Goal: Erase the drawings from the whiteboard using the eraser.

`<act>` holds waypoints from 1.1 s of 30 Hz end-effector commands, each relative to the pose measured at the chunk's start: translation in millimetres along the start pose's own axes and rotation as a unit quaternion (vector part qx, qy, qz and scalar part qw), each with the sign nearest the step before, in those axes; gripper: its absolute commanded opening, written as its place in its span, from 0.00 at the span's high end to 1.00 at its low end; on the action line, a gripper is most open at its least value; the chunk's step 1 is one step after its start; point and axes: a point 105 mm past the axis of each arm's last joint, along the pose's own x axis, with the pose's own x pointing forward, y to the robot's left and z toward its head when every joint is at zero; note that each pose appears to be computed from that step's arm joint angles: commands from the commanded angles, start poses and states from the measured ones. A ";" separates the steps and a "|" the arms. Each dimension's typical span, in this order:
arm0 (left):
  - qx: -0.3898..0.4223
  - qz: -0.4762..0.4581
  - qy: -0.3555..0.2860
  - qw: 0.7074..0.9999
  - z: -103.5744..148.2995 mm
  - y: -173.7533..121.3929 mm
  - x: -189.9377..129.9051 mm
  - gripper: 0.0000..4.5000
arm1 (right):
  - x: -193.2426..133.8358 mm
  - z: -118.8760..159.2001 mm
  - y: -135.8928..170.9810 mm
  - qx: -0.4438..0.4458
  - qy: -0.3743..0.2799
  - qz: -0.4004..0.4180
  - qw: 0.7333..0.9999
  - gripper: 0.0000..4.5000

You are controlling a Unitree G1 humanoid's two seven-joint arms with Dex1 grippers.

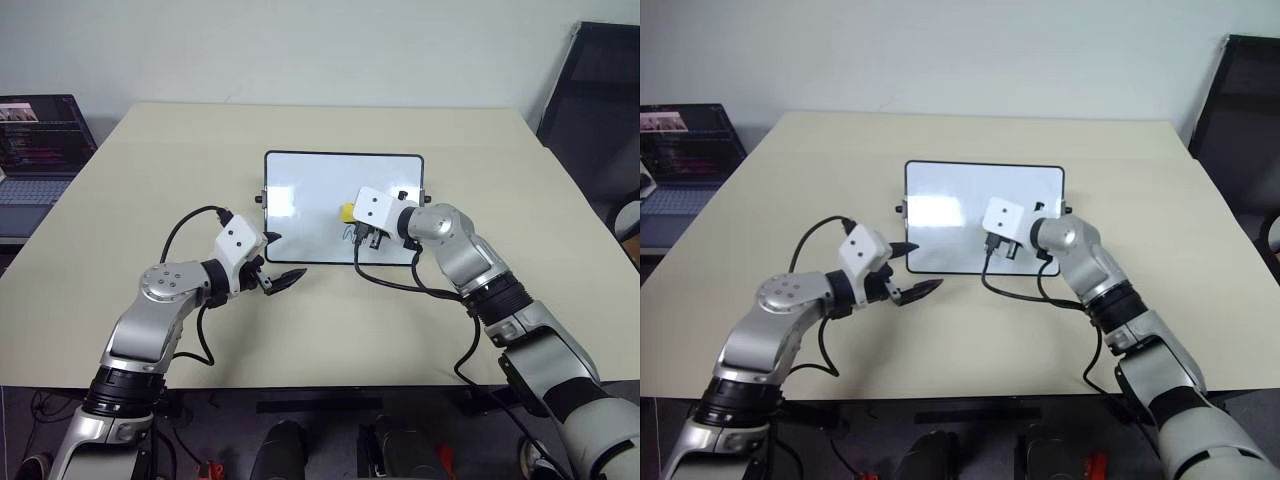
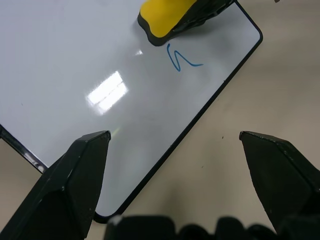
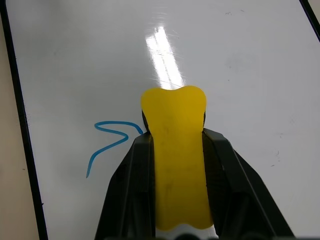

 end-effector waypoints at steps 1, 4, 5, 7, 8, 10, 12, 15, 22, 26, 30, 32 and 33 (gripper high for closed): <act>0.020 0.000 -0.021 1.000 15.7 0.9 -1.7 0.00 | -5.5 -14.3 -26.5 0.005 0.031 -0.060 0.998 0.79; 0.021 -0.001 -0.020 1.000 15.3 1.0 -2.2 0.00 | -5.7 -14.9 -27.9 0.003 0.031 -0.058 0.998 0.79; 0.021 -0.001 -0.020 1.000 15.3 1.0 -2.2 0.00 | -5.5 -15.6 -25.4 0.002 0.032 -0.050 0.998 0.79; 0.021 -0.001 -0.020 1.000 15.1 1.1 -2.4 0.00 | -5.7 -18.1 -17.7 0.001 0.035 -0.030 0.999 0.79; 0.021 -0.001 -0.020 1.000 15.0 1.2 -2.5 0.00 | -5.9 -19.2 -13.6 0.000 0.037 -0.019 0.999 0.79; 0.020 0.000 -0.019 1.000 14.8 1.2 -2.7 0.00 | -7.4 -20.6 -5.7 -0.001 0.037 0.000 0.999 0.79; 0.020 -0.001 -0.019 1.000 14.6 1.2 -2.7 0.00 | -8.7 -20.0 -5.1 -0.001 0.033 -0.003 0.999 0.79; 0.019 0.000 -0.018 1.000 13.3 2.3 -3.2 0.00 | -11.3 -13.4 -19.0 0.010 0.016 -0.045 0.999 0.79; 0.004 0.019 -0.006 1.000 1.9 13.2 -18.0 0.00 | -42.3 21.7 -36.6 0.171 -0.100 -0.084 0.976 0.79; -0.011 -0.008 -0.023 1.000 4.3 6.2 -25.7 0.00 | -71.2 32.4 -22.9 0.258 -0.151 -0.061 0.952 0.79; -0.016 -0.014 -0.032 0.999 4.0 4.4 -30.5 0.00 | -99.5 24.7 20.4 0.324 -0.156 0.000 0.933 0.79; -0.009 -0.034 -0.028 0.999 1.6 -2.1 -32.5 0.00 | -110.6 15.4 41.1 0.351 -0.141 0.013 0.926 0.79; -0.005 -0.041 -0.027 0.999 1.1 -4.5 -32.8 0.00 | -113.8 11.1 49.2 0.357 -0.130 0.018 0.925 0.79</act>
